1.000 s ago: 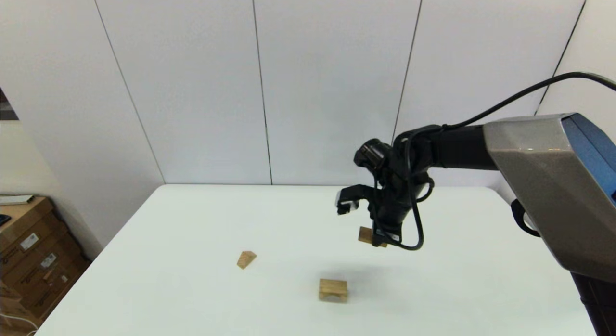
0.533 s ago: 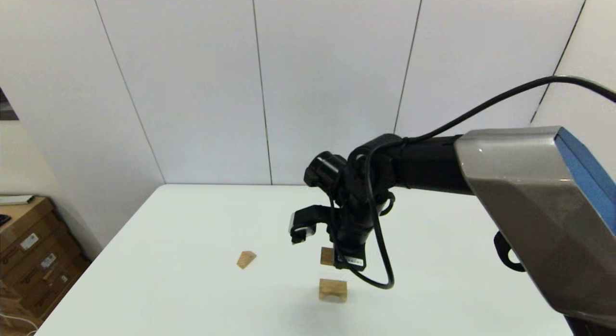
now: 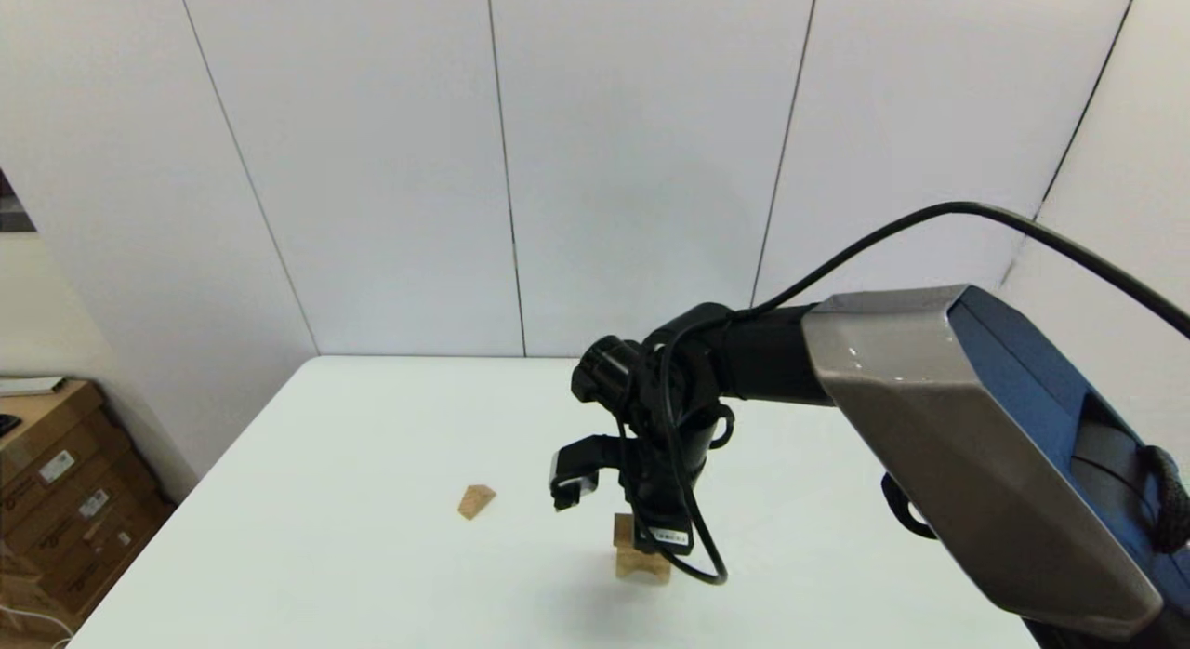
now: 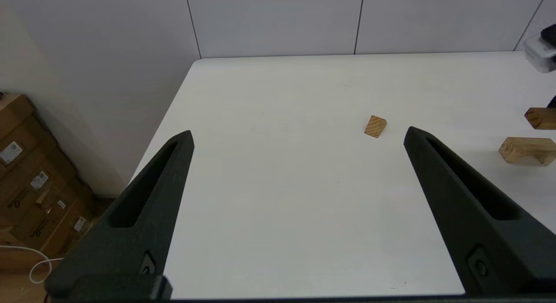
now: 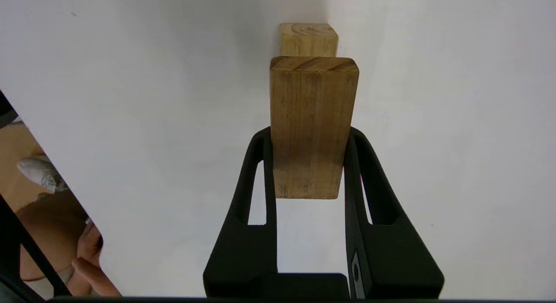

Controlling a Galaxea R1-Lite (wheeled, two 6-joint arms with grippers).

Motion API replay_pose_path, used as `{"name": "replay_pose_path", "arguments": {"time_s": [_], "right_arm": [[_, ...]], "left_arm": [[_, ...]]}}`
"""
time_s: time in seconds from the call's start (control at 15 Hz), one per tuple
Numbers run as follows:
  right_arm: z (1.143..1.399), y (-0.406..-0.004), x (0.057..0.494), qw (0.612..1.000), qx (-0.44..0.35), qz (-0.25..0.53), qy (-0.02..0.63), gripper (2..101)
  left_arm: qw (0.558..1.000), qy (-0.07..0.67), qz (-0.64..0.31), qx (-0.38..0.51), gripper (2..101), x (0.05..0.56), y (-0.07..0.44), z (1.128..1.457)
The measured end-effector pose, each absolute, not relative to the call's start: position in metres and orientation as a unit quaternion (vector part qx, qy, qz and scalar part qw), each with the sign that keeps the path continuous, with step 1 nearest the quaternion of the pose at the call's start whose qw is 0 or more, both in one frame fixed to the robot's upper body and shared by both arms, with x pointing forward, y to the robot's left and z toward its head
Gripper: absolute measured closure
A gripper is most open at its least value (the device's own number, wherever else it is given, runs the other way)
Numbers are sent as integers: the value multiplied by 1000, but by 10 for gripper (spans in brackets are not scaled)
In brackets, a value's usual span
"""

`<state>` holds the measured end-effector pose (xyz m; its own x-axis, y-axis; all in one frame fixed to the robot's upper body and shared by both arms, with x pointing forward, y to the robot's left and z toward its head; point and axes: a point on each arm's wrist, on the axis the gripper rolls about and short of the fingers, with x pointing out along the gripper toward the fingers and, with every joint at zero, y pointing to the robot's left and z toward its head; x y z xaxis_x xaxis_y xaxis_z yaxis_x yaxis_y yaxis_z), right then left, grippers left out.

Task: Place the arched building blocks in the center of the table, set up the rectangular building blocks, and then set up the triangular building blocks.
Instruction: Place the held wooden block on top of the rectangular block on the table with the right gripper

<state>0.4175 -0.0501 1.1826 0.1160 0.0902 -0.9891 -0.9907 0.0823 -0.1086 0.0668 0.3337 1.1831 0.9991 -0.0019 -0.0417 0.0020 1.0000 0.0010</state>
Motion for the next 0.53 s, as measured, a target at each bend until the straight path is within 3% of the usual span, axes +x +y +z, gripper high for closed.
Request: {"name": "replay_pose_path", "arguments": {"time_s": [0.53], "right_arm": [[1162,-58,429,553,-476,486,481,780]], "left_arm": [[1000,21,-1,1,54,67,334,1183]]}}
